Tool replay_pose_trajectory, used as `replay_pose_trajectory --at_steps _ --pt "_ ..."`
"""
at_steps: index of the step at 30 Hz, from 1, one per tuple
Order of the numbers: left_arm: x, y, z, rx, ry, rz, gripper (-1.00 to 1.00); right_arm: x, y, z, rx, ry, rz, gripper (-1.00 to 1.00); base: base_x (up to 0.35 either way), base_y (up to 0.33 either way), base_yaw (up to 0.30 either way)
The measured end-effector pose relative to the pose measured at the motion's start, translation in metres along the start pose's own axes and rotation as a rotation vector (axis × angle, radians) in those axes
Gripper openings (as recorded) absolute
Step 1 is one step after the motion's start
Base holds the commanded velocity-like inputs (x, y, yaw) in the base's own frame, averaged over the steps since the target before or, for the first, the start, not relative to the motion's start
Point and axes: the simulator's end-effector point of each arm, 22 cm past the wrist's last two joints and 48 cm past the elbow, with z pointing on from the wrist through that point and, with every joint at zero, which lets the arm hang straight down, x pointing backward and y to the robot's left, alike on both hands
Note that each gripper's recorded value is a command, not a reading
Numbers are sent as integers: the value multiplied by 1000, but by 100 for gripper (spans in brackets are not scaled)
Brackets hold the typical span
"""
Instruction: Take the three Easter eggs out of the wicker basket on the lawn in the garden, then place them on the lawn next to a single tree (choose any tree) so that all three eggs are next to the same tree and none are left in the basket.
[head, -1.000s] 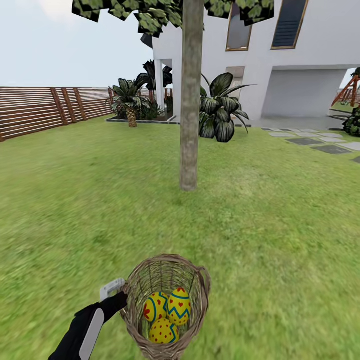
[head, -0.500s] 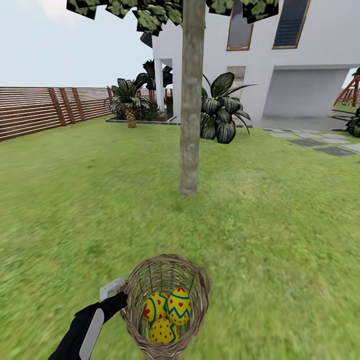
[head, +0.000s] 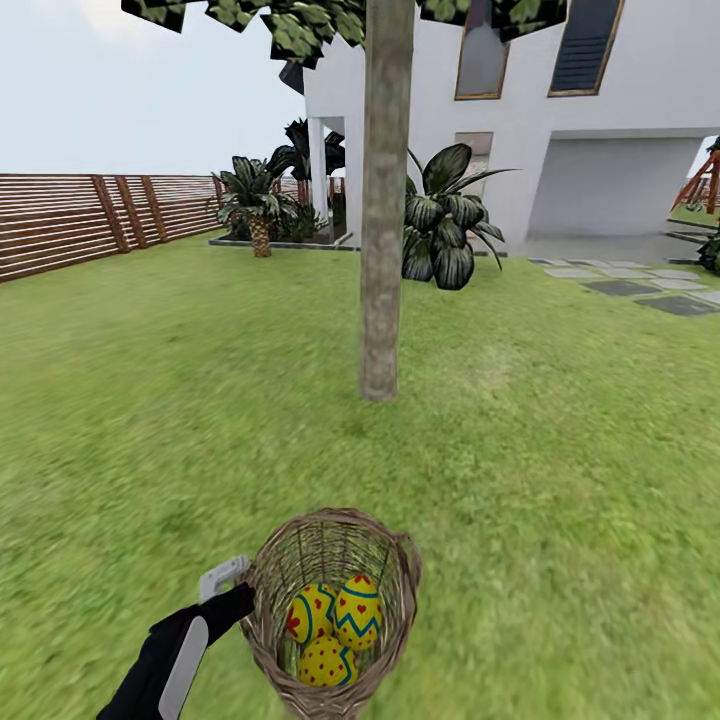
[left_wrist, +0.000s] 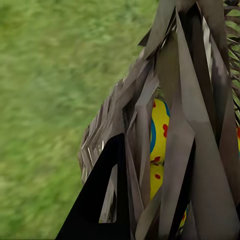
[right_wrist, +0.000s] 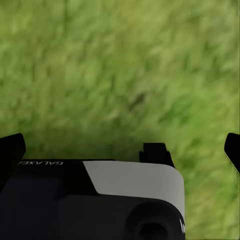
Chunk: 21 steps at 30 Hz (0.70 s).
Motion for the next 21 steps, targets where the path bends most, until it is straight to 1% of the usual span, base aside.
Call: replay_pose_trajectory --at_steps 21 --pt "0 0 0 0 0 0 -100 0 0 0 0 0 0 100 339 0 0"
